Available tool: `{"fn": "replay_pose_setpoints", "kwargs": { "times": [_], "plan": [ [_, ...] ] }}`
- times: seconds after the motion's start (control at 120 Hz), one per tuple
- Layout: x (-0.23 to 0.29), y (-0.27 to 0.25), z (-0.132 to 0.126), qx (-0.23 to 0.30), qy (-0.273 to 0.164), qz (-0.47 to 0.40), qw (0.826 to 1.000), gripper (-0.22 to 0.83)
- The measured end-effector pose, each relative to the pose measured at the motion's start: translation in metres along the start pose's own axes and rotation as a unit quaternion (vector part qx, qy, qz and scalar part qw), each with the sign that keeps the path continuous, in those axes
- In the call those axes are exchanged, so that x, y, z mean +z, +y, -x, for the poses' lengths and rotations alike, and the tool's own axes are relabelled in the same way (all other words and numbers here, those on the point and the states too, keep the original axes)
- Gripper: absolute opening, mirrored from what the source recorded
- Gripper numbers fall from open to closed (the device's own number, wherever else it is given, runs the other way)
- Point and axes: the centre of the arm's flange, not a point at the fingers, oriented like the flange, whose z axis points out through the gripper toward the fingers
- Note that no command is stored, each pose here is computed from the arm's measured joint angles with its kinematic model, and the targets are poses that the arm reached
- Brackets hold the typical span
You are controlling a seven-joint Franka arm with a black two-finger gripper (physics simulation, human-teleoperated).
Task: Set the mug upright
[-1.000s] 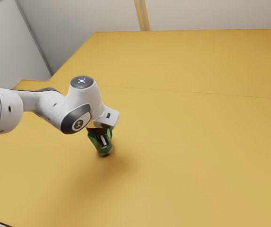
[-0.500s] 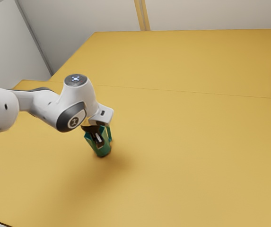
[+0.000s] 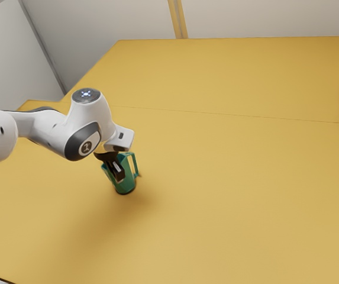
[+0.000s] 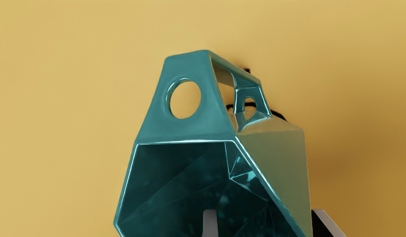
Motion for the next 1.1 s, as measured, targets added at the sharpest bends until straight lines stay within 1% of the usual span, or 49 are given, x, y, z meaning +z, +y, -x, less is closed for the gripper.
{"fn": "replay_pose_setpoints", "kwargs": {
  "times": [0.2, 0.4, 0.558, 0.733, 0.9, 1.1],
  "plan": [
    [-0.005, 0.014, -0.010, 0.010, 0.006, 0.001, 1.000, 0.25],
    [-0.016, 0.025, -0.023, 0.015, 0.021, 0.001, 1.000, 0.27],
    [-0.027, 0.020, -0.029, 0.004, 0.034, 0.001, 0.999, 0.27],
    [-0.037, 0.007, -0.029, -0.017, 0.046, 0.004, 0.999, 0.28],
    [-0.063, -0.003, -0.038, -0.029, 0.062, 0.002, 0.998, 0.29],
    [-0.110, -0.011, -0.062, -0.041, 0.081, 0.012, 0.996, 0.33]
  ]
}}
